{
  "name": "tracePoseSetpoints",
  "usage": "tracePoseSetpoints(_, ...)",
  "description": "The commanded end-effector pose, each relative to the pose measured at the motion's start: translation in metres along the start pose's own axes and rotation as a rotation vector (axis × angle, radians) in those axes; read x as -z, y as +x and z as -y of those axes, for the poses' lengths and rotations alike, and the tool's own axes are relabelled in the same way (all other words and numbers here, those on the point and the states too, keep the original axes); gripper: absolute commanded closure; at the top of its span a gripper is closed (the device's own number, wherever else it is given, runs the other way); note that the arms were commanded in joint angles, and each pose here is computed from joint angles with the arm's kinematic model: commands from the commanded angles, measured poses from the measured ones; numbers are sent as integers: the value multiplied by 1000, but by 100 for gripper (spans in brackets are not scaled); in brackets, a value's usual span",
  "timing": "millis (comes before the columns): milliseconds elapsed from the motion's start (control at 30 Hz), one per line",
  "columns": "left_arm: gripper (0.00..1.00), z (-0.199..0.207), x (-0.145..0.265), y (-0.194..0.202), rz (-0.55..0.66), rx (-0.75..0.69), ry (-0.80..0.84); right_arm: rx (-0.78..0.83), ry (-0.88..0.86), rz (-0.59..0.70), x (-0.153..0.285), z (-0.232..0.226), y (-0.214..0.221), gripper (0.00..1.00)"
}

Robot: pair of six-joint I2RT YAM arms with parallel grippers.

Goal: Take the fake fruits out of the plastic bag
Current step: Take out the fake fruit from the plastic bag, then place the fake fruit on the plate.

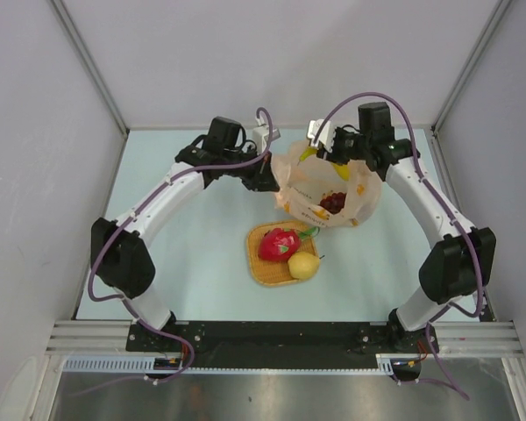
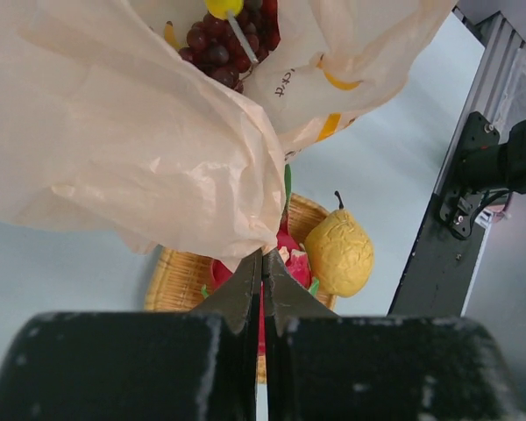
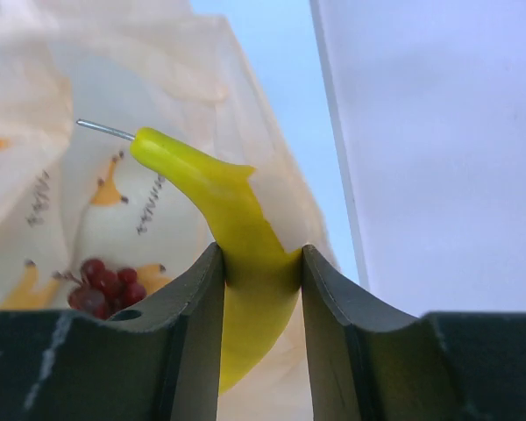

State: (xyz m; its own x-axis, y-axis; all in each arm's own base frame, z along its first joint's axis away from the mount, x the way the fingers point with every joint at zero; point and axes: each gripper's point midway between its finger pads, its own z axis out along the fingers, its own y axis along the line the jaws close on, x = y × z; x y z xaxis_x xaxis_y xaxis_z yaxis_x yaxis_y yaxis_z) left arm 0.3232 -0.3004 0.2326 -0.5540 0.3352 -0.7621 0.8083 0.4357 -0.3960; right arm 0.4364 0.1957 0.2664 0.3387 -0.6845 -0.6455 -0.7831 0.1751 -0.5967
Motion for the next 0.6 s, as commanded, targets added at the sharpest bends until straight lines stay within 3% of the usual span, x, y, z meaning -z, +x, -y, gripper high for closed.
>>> tracePoseSetpoints(0, 100, 7, 7, -35, 83, -38, 16, -125, 61, 162, 19, 6, -64, 88)
tracePoseSetpoints(167, 100, 2, 6, -39, 83, -52, -1, 55, -77, 289, 37, -67, -150, 88)
tracePoseSetpoints(300, 100, -2, 5, -44, 88, -61, -17, 299, -222, 293, 25, -132, -160, 89)
tracePoseSetpoints(433, 100, -3, 12, -51, 103, -70, -41, 468, -312, 329, 11, -162, -161, 91)
tracePoseSetpoints(467, 96, -6, 14, -52, 107, -67, -55, 504, -328, 341, 9, -167, -161, 91)
tracePoseSetpoints(533, 79, -9, 19, -56, 110, -59, -67, 607, -386, 391, 2, -182, -163, 91)
tracePoseSetpoints(567, 56, -14, 24, -59, 120, -56, -84, 643, -408, 407, -1, -188, -162, 91)
